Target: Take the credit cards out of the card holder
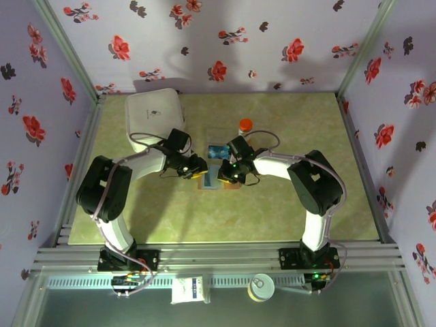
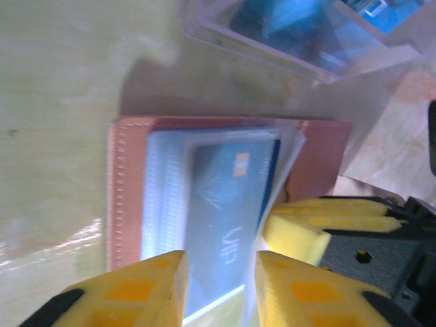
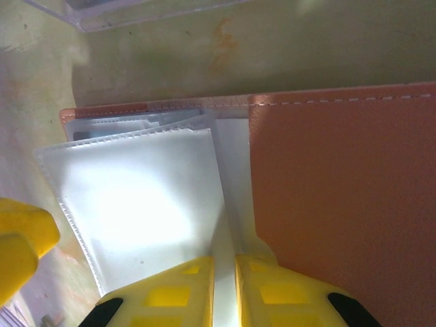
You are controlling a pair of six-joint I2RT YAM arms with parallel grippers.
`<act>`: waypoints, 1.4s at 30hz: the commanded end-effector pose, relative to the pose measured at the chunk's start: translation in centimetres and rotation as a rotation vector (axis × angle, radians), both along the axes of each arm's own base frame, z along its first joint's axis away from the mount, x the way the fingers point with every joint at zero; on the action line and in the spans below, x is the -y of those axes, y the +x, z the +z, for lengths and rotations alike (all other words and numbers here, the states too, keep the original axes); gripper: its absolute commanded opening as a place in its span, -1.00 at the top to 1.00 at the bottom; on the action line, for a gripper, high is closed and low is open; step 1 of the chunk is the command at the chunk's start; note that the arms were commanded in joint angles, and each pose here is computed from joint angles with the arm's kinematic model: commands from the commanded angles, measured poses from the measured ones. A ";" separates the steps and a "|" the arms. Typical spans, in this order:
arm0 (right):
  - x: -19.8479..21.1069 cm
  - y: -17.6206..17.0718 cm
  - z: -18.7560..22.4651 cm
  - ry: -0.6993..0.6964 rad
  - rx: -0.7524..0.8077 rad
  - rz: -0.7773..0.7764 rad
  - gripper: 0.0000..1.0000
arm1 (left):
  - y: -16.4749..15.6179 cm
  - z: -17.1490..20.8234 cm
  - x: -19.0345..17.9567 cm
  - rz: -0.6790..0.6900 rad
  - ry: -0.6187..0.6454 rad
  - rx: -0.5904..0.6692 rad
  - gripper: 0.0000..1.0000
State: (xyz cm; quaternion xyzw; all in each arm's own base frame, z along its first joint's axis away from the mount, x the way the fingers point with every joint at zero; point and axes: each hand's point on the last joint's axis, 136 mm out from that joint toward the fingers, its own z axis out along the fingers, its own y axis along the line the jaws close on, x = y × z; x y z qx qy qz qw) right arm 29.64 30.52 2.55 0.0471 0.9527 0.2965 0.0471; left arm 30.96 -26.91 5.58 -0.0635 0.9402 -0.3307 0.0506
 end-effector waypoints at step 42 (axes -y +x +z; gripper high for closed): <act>7.0 -0.4 5.6 -0.054 0.136 -0.075 0.56 | 0.3 1.2 7.6 -0.088 -0.090 -0.022 0.29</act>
